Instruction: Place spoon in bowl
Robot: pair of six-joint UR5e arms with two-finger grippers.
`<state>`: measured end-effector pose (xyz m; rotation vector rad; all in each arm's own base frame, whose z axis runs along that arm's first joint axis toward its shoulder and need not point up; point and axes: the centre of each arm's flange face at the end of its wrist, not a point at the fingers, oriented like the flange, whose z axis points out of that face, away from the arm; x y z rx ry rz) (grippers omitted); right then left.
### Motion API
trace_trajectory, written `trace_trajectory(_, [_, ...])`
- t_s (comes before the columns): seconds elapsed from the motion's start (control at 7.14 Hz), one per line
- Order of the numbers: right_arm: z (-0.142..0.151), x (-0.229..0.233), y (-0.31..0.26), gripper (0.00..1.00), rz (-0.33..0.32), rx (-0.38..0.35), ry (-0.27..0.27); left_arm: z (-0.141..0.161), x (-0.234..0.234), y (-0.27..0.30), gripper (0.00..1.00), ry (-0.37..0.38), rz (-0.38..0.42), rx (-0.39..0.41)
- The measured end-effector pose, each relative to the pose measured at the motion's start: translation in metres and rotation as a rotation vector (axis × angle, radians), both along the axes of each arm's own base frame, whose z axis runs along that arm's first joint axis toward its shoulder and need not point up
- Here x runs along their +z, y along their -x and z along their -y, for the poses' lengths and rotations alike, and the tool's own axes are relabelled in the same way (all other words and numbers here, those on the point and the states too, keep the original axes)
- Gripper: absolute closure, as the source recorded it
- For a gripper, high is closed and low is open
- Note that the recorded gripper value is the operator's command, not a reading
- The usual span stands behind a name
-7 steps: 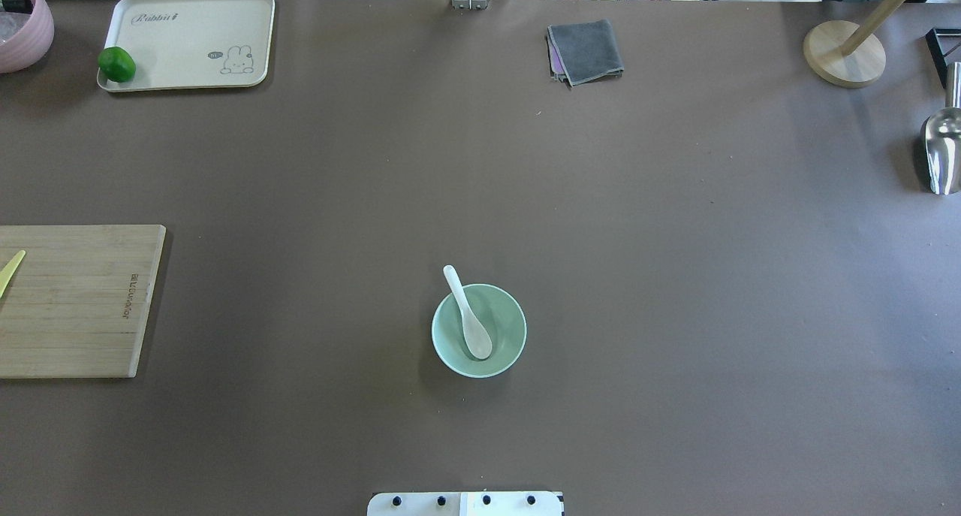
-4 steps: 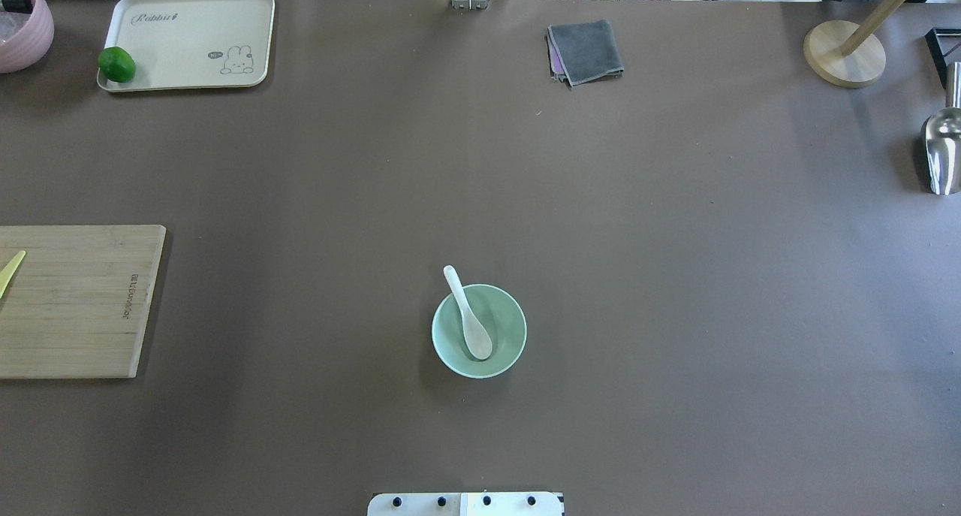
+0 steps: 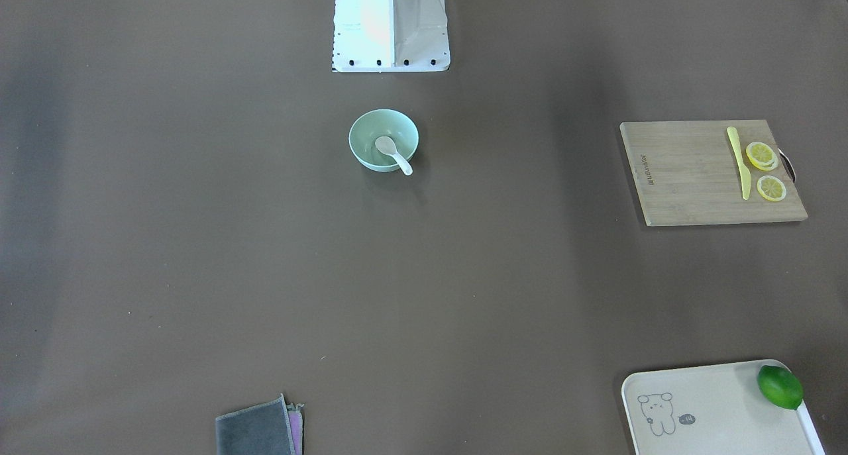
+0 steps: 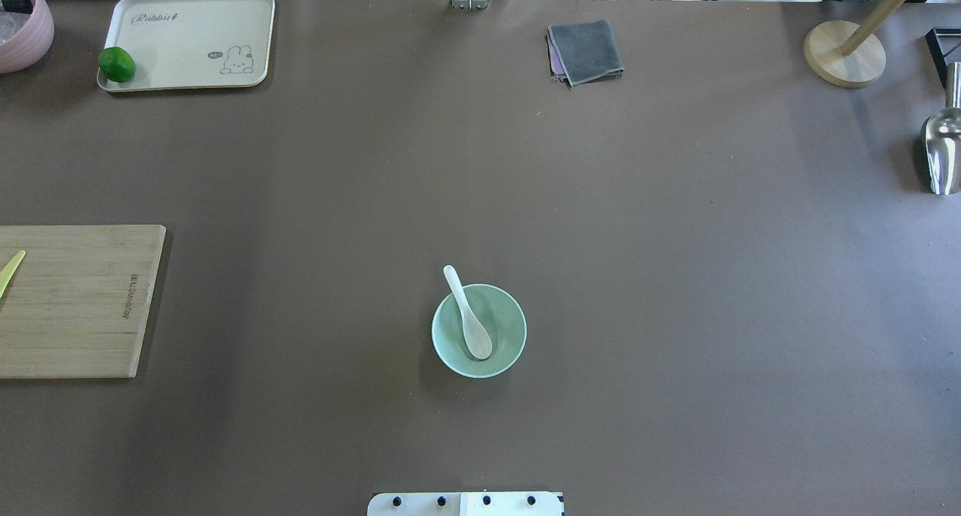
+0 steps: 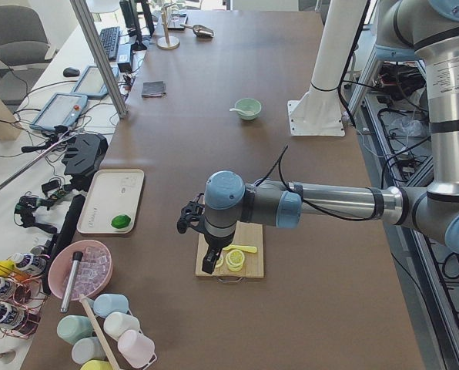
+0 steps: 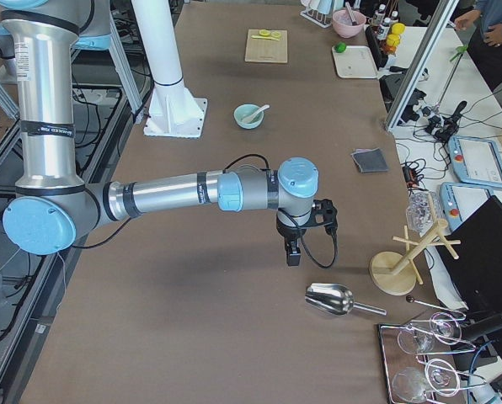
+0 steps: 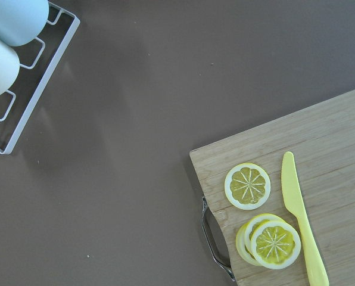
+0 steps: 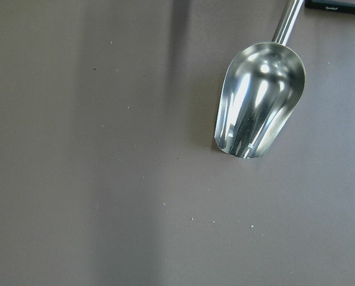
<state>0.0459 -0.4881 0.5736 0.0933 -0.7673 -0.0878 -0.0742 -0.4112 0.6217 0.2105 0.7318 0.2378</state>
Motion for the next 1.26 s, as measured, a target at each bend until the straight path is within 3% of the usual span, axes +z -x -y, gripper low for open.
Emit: trace_trajectory(1.26, [-0.0007, -0.0041, 0.0004, 0.0, 0.008, 0.001, -0.005, -0.0065, 0.0057, -0.0007, 0.02, 0.019, -0.028, -0.01])
